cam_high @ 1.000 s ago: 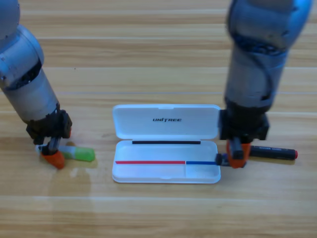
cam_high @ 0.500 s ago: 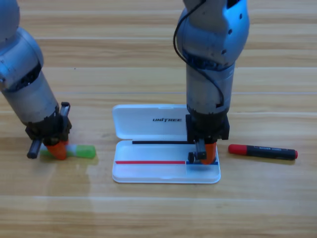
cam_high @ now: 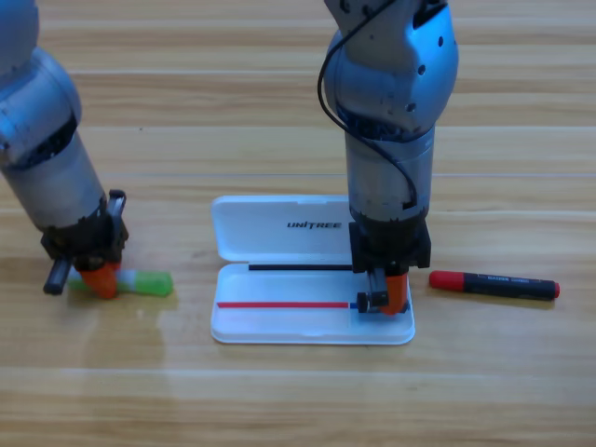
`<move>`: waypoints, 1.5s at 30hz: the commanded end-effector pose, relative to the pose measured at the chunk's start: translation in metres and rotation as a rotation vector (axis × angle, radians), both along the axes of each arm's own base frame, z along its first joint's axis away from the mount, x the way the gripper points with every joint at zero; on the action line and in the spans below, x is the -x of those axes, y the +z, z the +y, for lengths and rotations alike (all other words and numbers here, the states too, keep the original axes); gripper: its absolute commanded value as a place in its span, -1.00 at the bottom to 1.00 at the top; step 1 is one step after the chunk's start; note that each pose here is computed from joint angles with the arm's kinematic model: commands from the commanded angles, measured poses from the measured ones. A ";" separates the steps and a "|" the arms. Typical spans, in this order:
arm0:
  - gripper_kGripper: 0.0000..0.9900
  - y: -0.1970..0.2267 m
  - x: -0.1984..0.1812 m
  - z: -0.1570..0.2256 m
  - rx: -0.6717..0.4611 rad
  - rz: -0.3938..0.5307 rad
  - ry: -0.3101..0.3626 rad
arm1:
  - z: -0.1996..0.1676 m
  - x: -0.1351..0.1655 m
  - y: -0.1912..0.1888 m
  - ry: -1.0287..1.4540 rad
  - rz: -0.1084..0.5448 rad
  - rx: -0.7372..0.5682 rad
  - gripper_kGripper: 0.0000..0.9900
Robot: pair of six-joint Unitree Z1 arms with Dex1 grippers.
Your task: Clean up eraser and pencils
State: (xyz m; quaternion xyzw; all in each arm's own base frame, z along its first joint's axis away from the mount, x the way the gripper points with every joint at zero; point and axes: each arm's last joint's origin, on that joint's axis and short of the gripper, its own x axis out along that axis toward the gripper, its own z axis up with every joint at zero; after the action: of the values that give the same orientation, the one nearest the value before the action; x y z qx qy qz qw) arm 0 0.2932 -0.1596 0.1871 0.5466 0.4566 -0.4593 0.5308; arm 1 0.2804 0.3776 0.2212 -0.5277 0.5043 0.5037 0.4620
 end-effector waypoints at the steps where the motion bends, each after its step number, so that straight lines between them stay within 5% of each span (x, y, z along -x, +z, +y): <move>1: -1.00 -0.001 -0.004 0.005 -0.019 0.005 0.013 | 0.008 0.014 -0.022 0.021 0.052 0.066 -1.00; 13: -1.00 0.001 -0.003 0.005 -0.022 0.006 0.021 | 0.009 0.021 -0.015 0.021 0.052 0.059 -1.00; 18: -1.00 0.005 -0.004 0.004 -0.023 0.005 0.022 | 0.007 0.022 -0.018 0.015 0.053 0.072 -0.81; 24: -1.00 0.018 -0.003 0.003 -0.019 -0.004 0.024 | 0.006 0.021 -0.016 0.004 0.028 0.084 -0.01; 27: -1.00 0.026 -0.003 0.003 -0.016 -0.010 0.029 | 0.005 0.021 -0.013 0.003 0.021 0.080 0.19; 31: -1.00 0.032 -0.002 0.001 -0.020 -0.011 0.028 | 0.002 0.023 -0.006 0.000 0.016 0.072 0.19; 36: -1.00 0.049 0.001 -0.001 -0.018 -0.022 0.030 | -0.025 0.043 0.049 -0.007 0.006 -0.014 0.57; 45: -1.00 0.125 0.015 -0.023 0.029 -0.046 0.022 | -0.118 0.093 0.131 -0.028 -0.096 -0.089 0.63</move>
State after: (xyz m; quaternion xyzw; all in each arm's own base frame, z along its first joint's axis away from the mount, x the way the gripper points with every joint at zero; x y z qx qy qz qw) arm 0 0.2917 -0.1654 0.2817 0.5374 0.4650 -0.4389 0.5498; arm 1 0.2147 0.3074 0.3137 -0.5164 0.4866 0.5085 0.4879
